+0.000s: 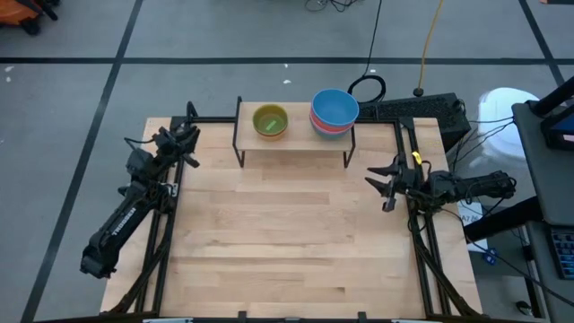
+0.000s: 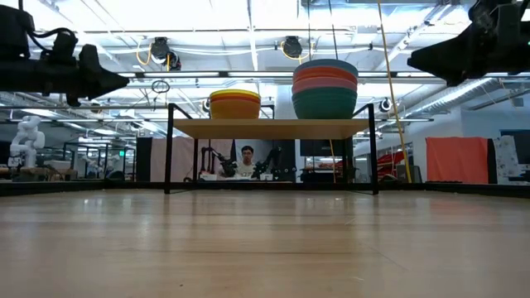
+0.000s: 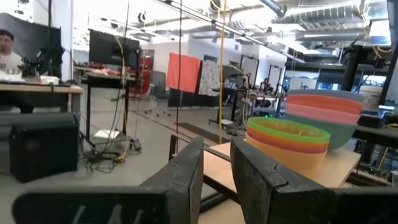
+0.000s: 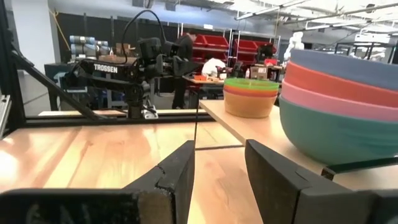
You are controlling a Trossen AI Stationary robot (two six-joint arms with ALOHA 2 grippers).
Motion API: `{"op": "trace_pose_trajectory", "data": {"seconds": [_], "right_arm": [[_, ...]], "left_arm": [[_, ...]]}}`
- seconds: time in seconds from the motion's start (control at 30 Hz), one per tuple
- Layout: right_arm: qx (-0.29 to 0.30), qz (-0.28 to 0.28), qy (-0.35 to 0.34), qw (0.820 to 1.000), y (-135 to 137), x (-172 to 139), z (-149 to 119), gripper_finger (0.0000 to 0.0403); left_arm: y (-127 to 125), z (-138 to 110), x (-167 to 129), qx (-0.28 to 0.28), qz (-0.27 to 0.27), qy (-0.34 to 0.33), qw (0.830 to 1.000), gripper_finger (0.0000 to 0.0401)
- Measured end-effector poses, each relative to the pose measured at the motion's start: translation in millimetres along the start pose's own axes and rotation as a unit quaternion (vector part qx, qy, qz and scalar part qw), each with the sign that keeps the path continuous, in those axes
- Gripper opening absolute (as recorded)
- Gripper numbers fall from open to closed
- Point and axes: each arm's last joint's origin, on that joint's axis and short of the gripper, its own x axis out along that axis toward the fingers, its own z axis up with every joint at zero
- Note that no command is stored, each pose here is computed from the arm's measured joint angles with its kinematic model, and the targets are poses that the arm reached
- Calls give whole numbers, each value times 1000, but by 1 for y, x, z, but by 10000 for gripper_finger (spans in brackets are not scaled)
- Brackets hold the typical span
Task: Place and stack bowls onto a shelf
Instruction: Return to Home Position
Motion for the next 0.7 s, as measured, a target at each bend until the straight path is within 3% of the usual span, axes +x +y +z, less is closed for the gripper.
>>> {"op": "trace_pose_trajectory", "data": {"seconds": [0.37,0.7], "right_arm": [[-20,3,38,999,2,2,-17,134],[11,0,0,1000,3,4,-15,134]], "left_arm": [[0,-2,0,34,2,12,999,86],[2,-16,-1,11,12,79,997,86]]}}
